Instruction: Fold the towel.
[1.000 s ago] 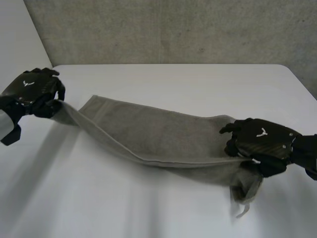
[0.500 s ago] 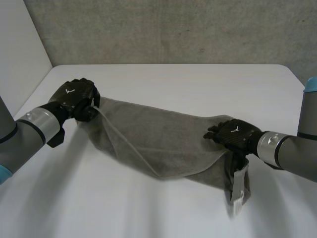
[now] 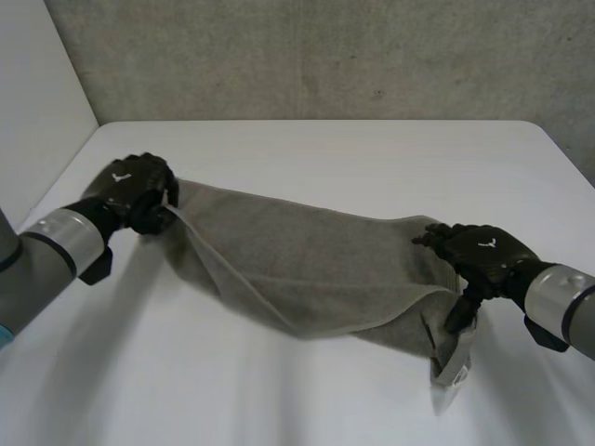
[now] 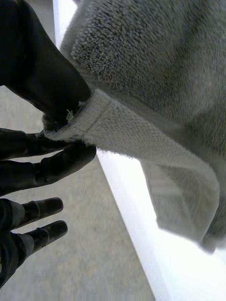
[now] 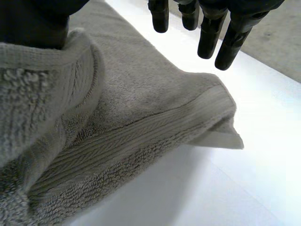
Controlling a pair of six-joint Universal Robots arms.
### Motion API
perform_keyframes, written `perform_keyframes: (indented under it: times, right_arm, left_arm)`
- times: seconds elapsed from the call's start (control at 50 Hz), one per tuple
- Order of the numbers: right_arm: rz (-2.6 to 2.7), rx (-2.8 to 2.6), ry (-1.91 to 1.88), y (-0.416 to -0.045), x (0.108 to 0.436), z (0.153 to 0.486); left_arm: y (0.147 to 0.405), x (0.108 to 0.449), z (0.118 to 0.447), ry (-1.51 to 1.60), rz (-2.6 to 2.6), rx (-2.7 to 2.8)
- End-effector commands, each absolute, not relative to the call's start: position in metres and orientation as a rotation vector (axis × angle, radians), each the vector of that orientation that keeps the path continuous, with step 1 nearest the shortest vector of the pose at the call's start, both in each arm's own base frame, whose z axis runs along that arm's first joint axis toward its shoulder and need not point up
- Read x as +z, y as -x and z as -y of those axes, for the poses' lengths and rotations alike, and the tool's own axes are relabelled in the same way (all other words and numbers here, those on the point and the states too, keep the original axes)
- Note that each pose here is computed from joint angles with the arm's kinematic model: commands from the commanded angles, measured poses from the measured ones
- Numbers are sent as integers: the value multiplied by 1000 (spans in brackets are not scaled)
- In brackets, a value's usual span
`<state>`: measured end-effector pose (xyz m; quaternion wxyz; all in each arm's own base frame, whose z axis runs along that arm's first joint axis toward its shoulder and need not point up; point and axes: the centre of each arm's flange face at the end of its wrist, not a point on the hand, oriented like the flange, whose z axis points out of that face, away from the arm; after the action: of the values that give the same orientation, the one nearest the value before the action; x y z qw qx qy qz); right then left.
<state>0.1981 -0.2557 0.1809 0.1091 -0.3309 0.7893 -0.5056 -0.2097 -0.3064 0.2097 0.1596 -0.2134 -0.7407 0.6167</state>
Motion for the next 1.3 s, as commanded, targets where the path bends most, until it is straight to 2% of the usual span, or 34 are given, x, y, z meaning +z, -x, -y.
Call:
perform_keyframes:
  times: [0.02,0.26,0.7,1.12,1.3]
  right_arm:
    - [-2356,-1509,902,-185,177,245]
    - [-2416,-1393,832,-172,159,229]
    - [-2415,-1341,814,-169,164,203]
    - [-2449,-1328,798,-143,175,207]
    - [-2429,-1330,812,-142,174,210]
  left_arm:
    - [190,227,317,526,2131,1865]
    - [181,239,320,411,2102,1872]
    - [180,240,320,408,2101,1877]
    - [180,241,321,408,2098,1883]
    - [180,239,320,406,2102,1875]
